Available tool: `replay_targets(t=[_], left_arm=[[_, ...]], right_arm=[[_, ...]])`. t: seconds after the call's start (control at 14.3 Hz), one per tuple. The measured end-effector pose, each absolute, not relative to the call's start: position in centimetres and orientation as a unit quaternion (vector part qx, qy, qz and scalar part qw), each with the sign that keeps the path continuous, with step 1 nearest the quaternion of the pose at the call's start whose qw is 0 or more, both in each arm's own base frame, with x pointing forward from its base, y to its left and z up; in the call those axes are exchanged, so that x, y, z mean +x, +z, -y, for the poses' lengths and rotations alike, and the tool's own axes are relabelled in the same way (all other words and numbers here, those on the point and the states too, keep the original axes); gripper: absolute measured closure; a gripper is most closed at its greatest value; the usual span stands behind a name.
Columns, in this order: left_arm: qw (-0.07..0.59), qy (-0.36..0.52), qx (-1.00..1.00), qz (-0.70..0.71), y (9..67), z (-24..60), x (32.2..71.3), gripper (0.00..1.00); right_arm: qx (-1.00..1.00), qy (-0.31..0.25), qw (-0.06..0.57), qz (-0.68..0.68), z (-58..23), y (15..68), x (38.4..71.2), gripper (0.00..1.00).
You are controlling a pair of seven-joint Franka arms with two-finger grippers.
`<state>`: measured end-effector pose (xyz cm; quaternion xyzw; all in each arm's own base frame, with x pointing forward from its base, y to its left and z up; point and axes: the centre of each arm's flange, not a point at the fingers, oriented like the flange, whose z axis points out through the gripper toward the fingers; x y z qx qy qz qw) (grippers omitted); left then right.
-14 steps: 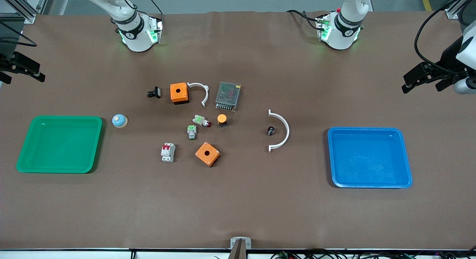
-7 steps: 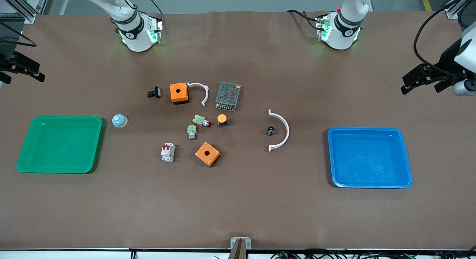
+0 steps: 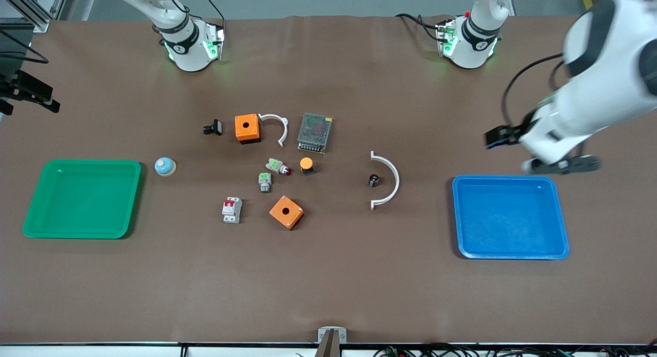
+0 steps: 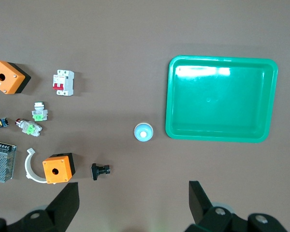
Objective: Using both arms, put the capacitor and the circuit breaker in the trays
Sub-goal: 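Lower the left gripper onto the capacitor while the right gripper reaches the breaker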
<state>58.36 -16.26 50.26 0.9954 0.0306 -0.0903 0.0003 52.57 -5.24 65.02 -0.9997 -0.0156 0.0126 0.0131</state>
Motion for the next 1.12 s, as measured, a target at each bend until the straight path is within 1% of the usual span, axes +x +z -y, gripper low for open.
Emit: replay_targets(t=[0.14,0.21,0.42,0.63,0.84,0.98,1.12], left_arm=[[-0.004,-0.089,0.994,-0.060,45.0,21.7,59.3,0.00],[-0.003,-0.083,0.994,-0.075,42.5,24.1,59.7,0.00],[0.002,-0.068,0.992,-0.111,35.7,30.2,59.8,0.00],[0.010,-0.057,0.990,-0.129,30.7,34.1,59.3,0.00],[0.016,-0.050,0.989,-0.141,27.2,36.3,58.9,0.00],[0.014,-0.054,0.989,-0.137,25.3,37.3,58.3,0.00],[0.010,-0.059,0.990,-0.129,24.3,38.3,57.5,0.00]], right_arm=[[-0.999,0.028,0.014,0.015,5.3,63.4,53.3,0.00],[-0.999,0.042,0.014,0.015,5.3,61.7,54.2,0.00],[-0.998,0.059,0.008,0.013,5.6,55.7,58.2,0.00],[-0.997,0.080,0.004,0.010,5.1,50.7,60.6,0.00],[-0.997,0.065,0.028,-0.041,0.7,47.4,62.0,0.00],[-0.998,0.045,0.034,-0.040,-3.5,43.6,62.5,0.00],[-0.998,0.036,0.030,-0.051,-8.1,39.1,62.1,0.00]])
